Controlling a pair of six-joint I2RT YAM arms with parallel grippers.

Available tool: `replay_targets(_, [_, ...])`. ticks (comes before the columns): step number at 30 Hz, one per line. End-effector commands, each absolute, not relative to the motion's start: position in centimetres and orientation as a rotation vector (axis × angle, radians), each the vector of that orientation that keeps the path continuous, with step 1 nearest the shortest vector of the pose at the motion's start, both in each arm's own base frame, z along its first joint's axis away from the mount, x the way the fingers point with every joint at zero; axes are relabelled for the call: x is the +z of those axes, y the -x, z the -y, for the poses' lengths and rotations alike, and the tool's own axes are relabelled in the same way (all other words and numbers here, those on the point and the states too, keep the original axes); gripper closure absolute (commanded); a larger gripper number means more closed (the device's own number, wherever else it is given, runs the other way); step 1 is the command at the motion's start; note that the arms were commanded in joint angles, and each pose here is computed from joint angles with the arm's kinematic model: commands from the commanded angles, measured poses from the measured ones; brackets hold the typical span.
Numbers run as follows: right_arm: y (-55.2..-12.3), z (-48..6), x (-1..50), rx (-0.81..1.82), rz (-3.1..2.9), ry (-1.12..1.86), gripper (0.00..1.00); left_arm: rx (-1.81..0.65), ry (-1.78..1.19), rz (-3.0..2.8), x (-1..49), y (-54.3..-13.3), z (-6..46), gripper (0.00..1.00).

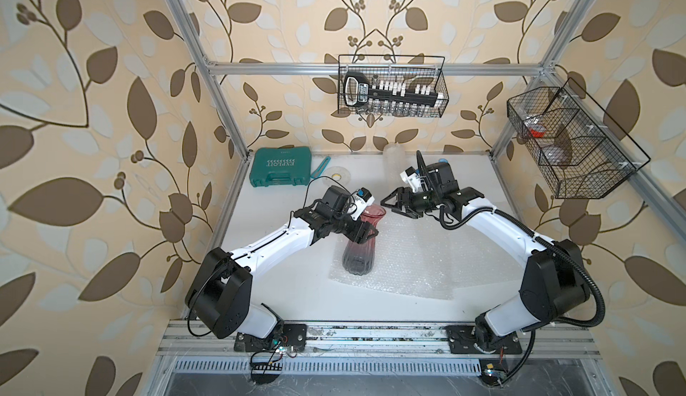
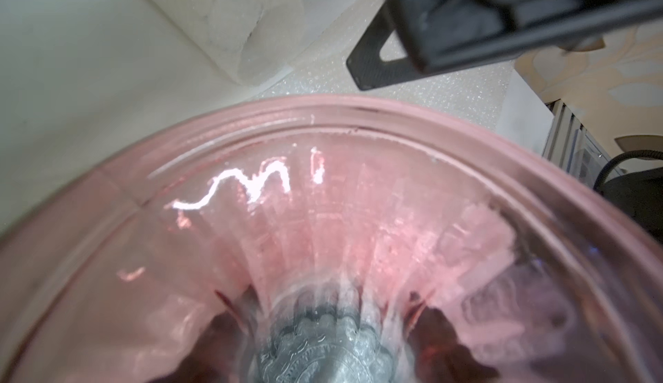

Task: Unwrap the vase from the bubble wrap
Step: Pick up the vase from the bubble wrap, then place the vase at the center of the board.

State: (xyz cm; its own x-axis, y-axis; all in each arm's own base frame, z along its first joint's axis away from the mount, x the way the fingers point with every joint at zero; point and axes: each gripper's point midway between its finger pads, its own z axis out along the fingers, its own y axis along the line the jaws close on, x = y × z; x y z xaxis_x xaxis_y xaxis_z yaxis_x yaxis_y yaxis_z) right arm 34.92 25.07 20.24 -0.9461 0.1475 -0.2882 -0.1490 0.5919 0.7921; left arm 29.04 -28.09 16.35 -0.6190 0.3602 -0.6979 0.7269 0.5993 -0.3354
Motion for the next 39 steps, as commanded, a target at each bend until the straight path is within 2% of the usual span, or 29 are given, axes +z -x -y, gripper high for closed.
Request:
replay_targets(1, [-34.9,-26.1,21.6,1.349,-2.468,0.079,0.33,-0.877,-0.97,-1.933,22.8,-29.8,30.4,0.49])
replay_targets(5, [-34.1,-26.3,21.3,1.347,-2.489,0.135,0.36,-0.873,-1.0,-1.918,22.8,-30.2,30.9,0.51])
replay_targets(12, [-33.3,-26.3,20.3,1.272,-2.554,0.206,0.42,-0.852,-1.094,-1.829,21.9,-30.8,31.9,0.5])
replay_targets(25, [-32.5,-26.7,19.2,1.17,-2.645,0.299,0.64,-0.779,-1.249,-1.715,20.8,-30.4,32.2,0.46])
replay_targets(29, [-32.4,-27.0,19.1,1.153,-2.659,0.308,0.8,-0.762,-1.244,-1.727,20.6,-30.3,32.0,0.41])
replay_targets(32, [-32.3,-27.1,19.4,1.153,-2.655,0.313,0.92,-0.762,-1.264,-1.731,20.7,-29.6,31.6,0.32])
replay_targets(39, [-32.0,-27.4,21.2,1.2,-2.604,0.331,0.98,-0.78,-1.308,-1.756,23.2,-26.0,29.4,0.09])
